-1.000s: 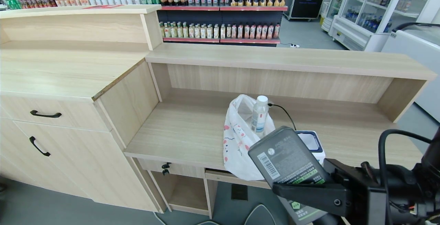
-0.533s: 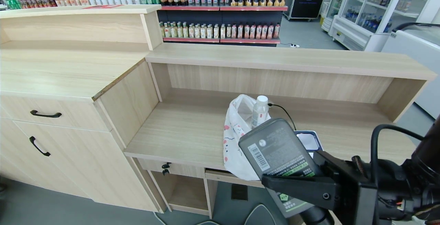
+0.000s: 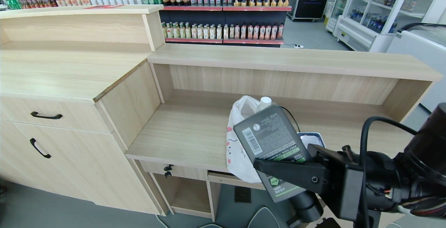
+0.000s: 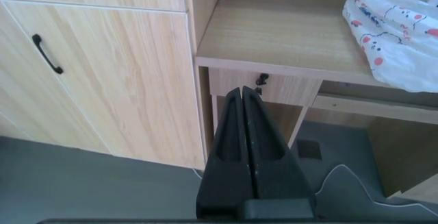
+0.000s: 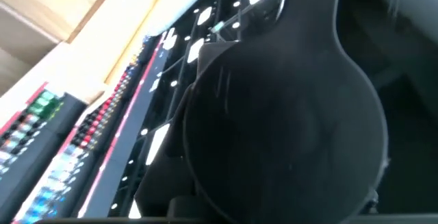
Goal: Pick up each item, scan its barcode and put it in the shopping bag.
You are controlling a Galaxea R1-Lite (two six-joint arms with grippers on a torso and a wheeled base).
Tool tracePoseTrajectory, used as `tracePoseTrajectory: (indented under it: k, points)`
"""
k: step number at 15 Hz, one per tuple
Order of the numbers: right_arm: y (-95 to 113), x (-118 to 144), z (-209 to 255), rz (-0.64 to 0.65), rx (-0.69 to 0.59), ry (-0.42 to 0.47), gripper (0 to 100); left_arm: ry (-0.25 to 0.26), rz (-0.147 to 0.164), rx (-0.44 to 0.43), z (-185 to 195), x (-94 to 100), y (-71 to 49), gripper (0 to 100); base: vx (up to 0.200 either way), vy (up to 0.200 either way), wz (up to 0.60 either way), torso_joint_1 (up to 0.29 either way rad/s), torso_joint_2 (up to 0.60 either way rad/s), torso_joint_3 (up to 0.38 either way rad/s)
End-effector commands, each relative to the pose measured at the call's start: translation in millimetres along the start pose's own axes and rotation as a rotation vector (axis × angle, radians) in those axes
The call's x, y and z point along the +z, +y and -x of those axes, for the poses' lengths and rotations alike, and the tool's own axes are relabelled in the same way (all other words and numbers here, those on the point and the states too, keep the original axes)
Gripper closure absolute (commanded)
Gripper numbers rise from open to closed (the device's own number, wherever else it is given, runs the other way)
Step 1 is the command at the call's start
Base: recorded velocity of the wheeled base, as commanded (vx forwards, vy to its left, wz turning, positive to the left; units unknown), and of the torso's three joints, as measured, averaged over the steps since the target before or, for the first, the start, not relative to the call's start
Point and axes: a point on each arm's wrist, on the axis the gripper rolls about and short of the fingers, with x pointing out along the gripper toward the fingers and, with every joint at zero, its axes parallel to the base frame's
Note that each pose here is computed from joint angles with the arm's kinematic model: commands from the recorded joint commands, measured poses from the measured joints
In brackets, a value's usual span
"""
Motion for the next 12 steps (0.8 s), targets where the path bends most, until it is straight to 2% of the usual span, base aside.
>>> tracePoseTrajectory:
  k: [1, 5, 12]
  points:
    - [7, 3, -13, -0.018, -0.005, -0.008, 100, 0.0, 0.0, 0.0, 0, 0.0, 0.0, 100, 0.0, 0.0, 0.0, 0.0, 0.0, 0.0]
    - [5, 11, -30, -0.039, -0.051, -0.033, 100, 0.0, 0.0, 0.0, 0, 0.0, 0.0, 100, 0.0, 0.0, 0.0, 0.0, 0.0, 0.0]
    - [10, 20, -37, -0.126, -0.044, -0.064, 100, 0.0, 0.0, 0.0, 0, 0.0, 0.0, 100, 0.0, 0.0, 0.0, 0.0, 0.0, 0.0]
